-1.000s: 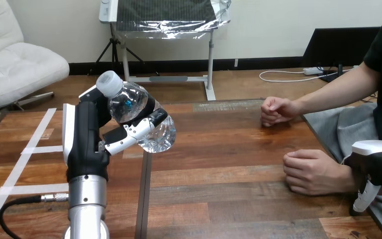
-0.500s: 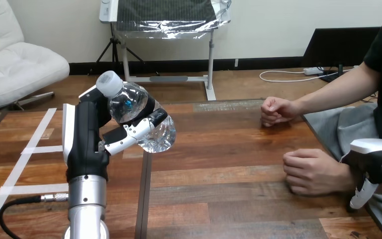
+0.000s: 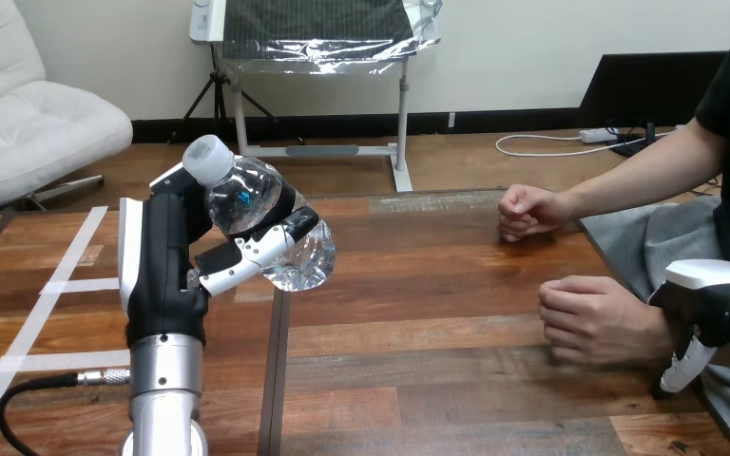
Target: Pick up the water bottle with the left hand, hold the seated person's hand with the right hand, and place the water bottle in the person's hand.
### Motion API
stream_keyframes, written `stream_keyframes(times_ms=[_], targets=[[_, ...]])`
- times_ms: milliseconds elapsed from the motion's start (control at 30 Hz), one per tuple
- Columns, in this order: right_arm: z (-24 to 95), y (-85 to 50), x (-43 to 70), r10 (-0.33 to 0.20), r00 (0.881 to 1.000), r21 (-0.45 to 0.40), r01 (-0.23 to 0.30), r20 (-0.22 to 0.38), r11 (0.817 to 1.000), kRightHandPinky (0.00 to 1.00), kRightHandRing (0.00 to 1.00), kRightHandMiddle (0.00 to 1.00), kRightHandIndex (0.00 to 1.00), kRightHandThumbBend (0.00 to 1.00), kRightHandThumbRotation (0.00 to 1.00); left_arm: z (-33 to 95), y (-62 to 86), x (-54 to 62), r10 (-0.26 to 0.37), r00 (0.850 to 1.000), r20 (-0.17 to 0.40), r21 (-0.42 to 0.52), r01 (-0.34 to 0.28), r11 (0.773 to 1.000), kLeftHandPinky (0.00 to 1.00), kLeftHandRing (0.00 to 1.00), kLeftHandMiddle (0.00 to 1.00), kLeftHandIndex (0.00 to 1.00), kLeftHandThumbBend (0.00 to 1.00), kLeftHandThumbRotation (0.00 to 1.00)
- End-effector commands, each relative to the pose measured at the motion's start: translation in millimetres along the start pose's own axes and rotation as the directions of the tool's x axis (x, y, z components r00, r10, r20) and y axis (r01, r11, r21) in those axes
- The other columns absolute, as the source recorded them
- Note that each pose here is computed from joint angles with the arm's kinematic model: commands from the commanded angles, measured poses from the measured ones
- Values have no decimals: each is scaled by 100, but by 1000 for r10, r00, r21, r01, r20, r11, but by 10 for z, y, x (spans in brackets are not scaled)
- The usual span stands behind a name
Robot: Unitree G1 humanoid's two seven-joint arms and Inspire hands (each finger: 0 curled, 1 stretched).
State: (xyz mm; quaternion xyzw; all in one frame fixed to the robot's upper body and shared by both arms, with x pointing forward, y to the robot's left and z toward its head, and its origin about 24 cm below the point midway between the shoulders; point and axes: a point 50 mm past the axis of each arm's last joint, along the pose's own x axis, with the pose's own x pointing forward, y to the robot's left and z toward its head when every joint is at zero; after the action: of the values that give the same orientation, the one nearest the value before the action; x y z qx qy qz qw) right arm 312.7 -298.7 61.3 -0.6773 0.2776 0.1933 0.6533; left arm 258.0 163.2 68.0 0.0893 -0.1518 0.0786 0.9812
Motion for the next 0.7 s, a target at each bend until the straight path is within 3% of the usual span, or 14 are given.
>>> stream_keyframes(times_ms=[0,667], targets=[[133,-88,47,-40,998,27,38,44,999,52,63,70,63,63,0,227,30,167,13,992,122,4,-14,1000,39,43,47,50,61,0],[88,-68,118,-119,991,29,118,53,993,34,45,58,58,62,0,218,37,168,15,993,114,-2,-15,1000,39,43,47,50,62,0]])
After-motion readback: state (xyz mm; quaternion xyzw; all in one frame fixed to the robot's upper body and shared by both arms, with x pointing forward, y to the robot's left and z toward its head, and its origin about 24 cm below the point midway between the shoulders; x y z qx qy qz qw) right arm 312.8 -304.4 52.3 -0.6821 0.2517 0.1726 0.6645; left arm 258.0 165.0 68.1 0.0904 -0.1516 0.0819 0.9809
